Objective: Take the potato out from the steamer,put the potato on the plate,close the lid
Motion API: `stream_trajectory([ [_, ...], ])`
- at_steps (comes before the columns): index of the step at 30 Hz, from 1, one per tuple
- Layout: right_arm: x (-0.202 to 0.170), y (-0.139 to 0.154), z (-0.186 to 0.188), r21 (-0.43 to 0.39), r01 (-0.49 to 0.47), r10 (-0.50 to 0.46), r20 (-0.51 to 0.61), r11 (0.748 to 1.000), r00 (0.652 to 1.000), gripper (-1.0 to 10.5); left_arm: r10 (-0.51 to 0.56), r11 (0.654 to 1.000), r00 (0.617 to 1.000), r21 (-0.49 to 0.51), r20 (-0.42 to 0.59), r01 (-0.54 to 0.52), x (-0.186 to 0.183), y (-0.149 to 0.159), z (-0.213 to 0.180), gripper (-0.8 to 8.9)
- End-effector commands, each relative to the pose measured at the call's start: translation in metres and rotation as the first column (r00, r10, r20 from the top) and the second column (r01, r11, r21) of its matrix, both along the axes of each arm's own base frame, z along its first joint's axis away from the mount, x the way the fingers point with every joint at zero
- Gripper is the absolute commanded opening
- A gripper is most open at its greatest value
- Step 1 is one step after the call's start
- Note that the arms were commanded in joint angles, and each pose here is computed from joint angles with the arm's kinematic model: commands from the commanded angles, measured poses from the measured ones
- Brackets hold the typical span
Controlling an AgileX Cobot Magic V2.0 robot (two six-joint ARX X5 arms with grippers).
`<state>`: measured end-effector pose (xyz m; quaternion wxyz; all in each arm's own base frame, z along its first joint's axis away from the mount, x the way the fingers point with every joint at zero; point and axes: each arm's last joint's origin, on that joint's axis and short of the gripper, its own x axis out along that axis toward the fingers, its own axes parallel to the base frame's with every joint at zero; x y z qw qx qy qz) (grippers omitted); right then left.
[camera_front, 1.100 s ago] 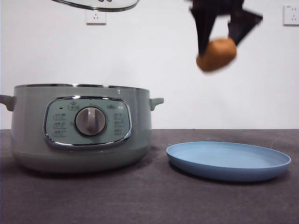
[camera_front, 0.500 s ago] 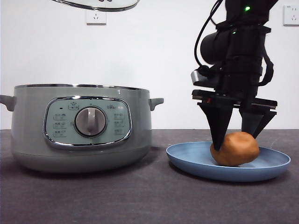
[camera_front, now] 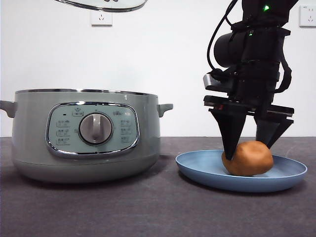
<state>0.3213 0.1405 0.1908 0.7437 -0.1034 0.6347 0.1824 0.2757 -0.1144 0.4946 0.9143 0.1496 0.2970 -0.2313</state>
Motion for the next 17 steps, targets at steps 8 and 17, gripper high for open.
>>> stream_trajectory([
  [8, -0.017, -0.007, 0.047, 0.055, 0.002, -0.009, 0.127, 0.998, 0.992, 5.0, -0.011, 1.000, 0.998, -0.013, 0.060, 0.011, -0.003, 0.001, 0.008, -0.08],
  [17, -0.079, -0.034, 0.148, 0.199, -0.021, -0.069, 0.432, 0.980, 0.899, 5.0, -0.055, 0.998, 0.998, -0.033, 0.042, 0.057, -0.002, -0.001, 0.006, -0.08],
])
